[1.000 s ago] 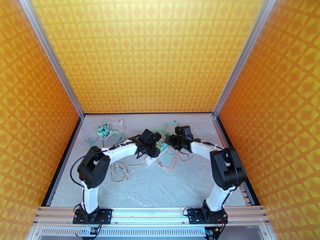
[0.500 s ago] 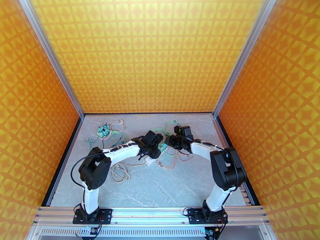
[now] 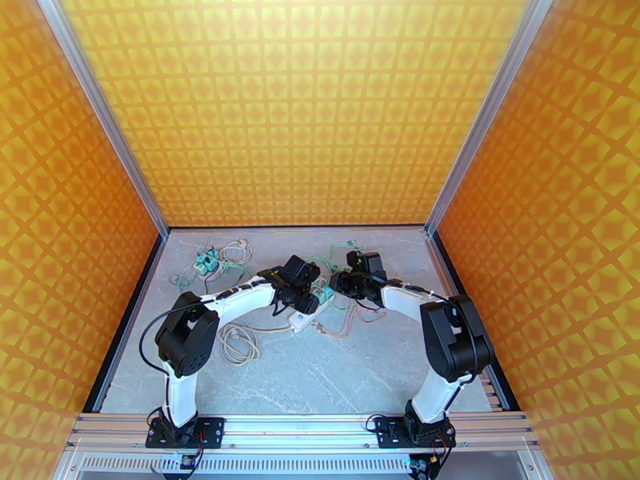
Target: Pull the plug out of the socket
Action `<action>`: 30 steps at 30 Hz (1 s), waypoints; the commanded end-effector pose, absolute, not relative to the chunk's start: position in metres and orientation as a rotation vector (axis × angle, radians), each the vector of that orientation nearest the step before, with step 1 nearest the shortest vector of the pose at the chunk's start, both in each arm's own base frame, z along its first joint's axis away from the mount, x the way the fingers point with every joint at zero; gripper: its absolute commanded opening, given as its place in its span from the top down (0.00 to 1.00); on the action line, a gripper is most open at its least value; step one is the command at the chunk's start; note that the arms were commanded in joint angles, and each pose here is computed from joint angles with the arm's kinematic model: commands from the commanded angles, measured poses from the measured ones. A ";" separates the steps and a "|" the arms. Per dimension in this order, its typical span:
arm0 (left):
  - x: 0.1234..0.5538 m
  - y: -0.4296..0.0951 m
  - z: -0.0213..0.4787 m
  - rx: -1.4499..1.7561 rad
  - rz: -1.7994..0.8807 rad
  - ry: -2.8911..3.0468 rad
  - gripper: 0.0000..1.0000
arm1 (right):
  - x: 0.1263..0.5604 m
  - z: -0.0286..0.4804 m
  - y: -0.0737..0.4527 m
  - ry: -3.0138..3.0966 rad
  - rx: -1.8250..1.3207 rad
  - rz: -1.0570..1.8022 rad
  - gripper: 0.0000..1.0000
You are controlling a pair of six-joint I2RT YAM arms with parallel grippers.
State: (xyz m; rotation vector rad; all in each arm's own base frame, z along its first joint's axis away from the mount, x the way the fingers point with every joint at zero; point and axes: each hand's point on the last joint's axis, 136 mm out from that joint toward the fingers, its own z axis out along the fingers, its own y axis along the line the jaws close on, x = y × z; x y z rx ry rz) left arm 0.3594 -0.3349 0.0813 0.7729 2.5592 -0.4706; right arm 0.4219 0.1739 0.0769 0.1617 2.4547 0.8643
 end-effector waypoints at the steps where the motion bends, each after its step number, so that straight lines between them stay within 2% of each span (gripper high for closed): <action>1: 0.363 -0.337 0.106 0.756 -0.480 2.532 0.64 | 0.362 -0.005 0.138 2.783 0.268 0.598 0.66; 5: 0.360 -0.336 0.099 0.842 -0.305 2.495 0.64 | 0.361 -0.006 0.139 2.785 0.248 0.602 0.66; 11: 0.355 -0.340 0.090 0.892 -0.193 2.471 0.65 | 0.363 -0.005 0.140 2.785 0.220 0.600 0.66; 15: 0.355 -0.341 0.090 0.856 -0.201 2.492 0.66 | 0.362 -0.006 0.140 2.794 0.199 0.591 0.66; 26: 0.371 -0.350 0.126 0.676 -0.476 2.545 0.66 | 0.358 -0.010 0.138 2.807 0.137 0.552 0.66; 30: 0.371 -0.343 0.129 0.672 -0.474 2.542 0.65 | 0.358 -0.009 0.138 2.805 0.132 0.543 0.66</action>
